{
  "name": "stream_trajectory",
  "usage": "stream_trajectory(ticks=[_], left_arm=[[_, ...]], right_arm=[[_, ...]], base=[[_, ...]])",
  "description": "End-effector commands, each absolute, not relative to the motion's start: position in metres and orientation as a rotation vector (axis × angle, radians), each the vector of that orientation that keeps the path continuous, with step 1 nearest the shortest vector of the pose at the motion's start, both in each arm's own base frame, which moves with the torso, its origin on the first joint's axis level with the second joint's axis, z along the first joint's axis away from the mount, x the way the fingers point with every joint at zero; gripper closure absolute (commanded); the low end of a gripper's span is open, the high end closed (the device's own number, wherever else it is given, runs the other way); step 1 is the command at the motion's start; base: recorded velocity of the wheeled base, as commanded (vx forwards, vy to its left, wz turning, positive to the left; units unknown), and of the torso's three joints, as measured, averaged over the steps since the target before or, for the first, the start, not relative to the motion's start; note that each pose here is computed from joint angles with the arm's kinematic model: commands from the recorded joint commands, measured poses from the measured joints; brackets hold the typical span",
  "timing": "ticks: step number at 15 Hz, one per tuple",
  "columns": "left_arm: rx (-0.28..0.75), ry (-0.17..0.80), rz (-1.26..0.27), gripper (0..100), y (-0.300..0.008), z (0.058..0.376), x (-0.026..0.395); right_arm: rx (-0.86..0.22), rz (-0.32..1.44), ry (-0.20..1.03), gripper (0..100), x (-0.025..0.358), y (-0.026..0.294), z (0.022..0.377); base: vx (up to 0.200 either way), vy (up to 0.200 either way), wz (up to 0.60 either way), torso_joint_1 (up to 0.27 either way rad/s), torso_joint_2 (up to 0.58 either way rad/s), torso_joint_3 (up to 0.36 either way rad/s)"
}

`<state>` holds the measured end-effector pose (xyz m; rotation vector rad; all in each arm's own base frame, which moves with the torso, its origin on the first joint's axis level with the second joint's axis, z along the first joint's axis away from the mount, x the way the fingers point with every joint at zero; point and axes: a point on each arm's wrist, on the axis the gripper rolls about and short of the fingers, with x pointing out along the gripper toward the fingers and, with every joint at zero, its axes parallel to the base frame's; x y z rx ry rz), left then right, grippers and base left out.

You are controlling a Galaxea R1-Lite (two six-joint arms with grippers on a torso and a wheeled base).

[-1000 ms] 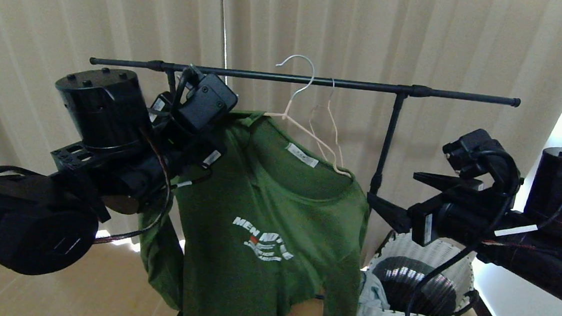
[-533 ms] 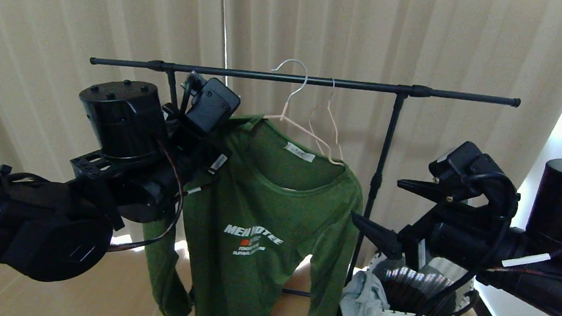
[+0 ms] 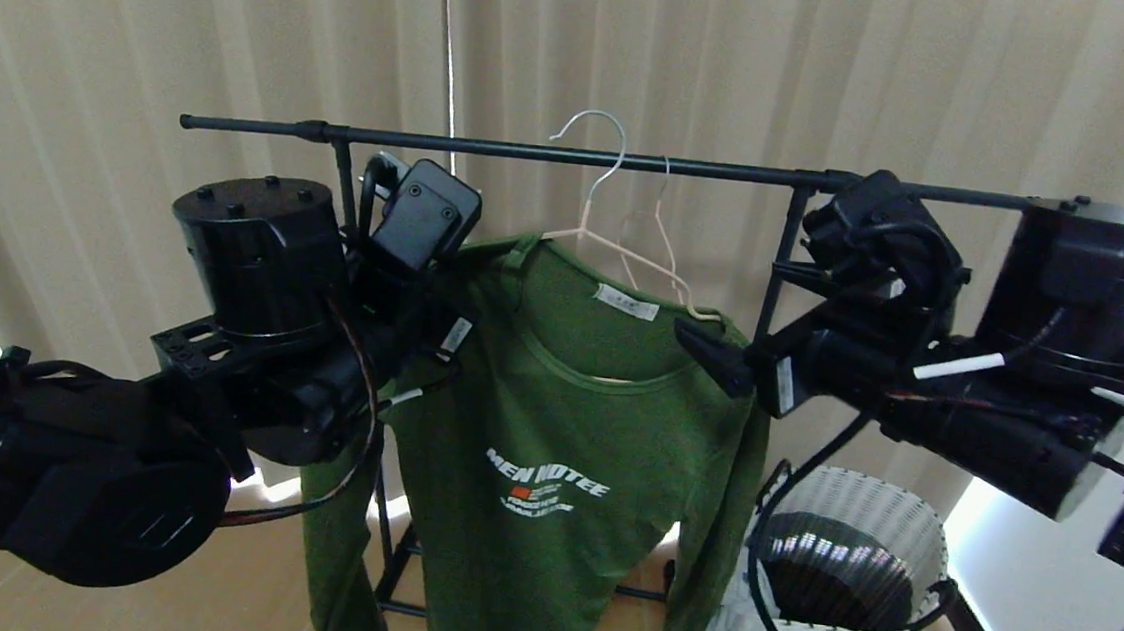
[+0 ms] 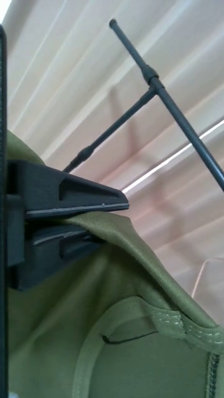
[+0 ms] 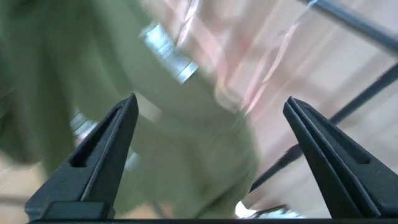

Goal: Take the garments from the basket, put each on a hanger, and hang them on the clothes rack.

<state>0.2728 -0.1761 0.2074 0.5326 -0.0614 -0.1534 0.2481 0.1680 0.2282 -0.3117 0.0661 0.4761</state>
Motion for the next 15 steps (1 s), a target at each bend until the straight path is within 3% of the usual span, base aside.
stream_trajectory(ticks=[1,6,15], left_arm=[[0.524,-0.061,-0.155,100,-0.175,0.208,0.27],[0.512,-0.091,-0.19,100,-0.178,0.2,0.259],[0.511,-0.112,-0.234,100,-0.186,0.203,0.248]], right_arm=[[-0.328,0.412,0.098,0,0.279,0.179,0.217],[-0.38,0.35,0.114,0,0.3,0.171,0.207],[-0.389,0.386,0.087,0,0.295,0.183,0.209]], base=[[0.0,0.0,0.0,0.0,0.0,0.0],[0.0,0.0,0.0,0.0,0.0,0.0],[0.0,0.0,0.0,0.0,0.0,0.0]])
